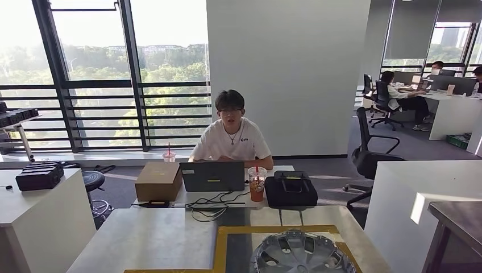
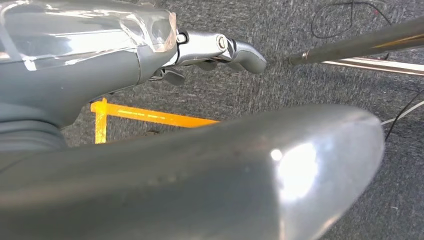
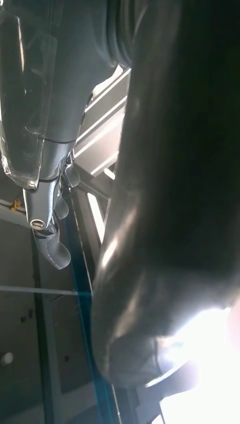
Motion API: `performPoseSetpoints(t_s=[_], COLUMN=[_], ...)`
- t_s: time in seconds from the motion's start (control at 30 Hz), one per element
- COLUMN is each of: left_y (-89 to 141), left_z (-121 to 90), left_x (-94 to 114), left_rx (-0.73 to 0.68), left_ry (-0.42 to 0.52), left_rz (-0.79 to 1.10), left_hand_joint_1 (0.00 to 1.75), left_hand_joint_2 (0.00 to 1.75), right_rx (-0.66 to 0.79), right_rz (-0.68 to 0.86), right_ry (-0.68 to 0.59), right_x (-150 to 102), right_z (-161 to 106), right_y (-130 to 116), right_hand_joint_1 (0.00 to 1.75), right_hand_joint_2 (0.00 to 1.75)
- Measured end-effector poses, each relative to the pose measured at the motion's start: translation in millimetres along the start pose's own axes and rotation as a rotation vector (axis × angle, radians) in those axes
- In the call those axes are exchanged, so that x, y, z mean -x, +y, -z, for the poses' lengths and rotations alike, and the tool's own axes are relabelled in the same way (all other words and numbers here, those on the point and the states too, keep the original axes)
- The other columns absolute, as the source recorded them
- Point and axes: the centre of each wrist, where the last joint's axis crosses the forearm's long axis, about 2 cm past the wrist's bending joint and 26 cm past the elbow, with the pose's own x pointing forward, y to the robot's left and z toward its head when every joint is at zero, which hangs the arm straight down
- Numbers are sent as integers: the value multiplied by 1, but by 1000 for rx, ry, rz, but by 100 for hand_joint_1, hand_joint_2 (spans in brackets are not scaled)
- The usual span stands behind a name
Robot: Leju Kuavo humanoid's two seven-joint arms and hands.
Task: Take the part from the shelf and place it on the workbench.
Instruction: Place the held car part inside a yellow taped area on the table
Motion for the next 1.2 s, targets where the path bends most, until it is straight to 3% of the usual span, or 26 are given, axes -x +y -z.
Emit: performPoseSetpoints(t_s=[0.27, 0.4, 0.7, 0.8, 0.93, 1.07, 1.2], left_y=[2, 3, 8, 8, 8, 8, 7], left_z=[-3, -7, -14, -16, -18, -19, -19], left_x=[-1, 2, 10, 12, 16, 18, 21], left_rx=[2, 19, 15, 17, 20, 26, 41], left_ry=[-14, -2, 26, 34, 44, 55, 76], left_rz=[-4, -8, -5, -8, -20, -26, -8], left_hand_joint_1=[0, 0, 0, 0, 0, 0, 0], left_hand_joint_2=[0, 0, 0, 0, 0, 0, 0], right_rx=[-143, -224, -294, -417, -647, -855, -1077], right_rz=[70, 203, 229, 244, 208, 214, 271], right_ry=[145, 288, 589, 777, 1051, 1245, 1365], right_x=[5, 18, 39, 50, 56, 45, 30], right_z=[-25, -45, -86, -116, -183, -232, -268], right_y=[-15, -14, -17, -12, -6, 11, 27], right_hand_joint_1=[0, 0, 0, 0, 0, 0, 0], right_hand_joint_2=[0, 0, 0, 0, 0, 175, 175])
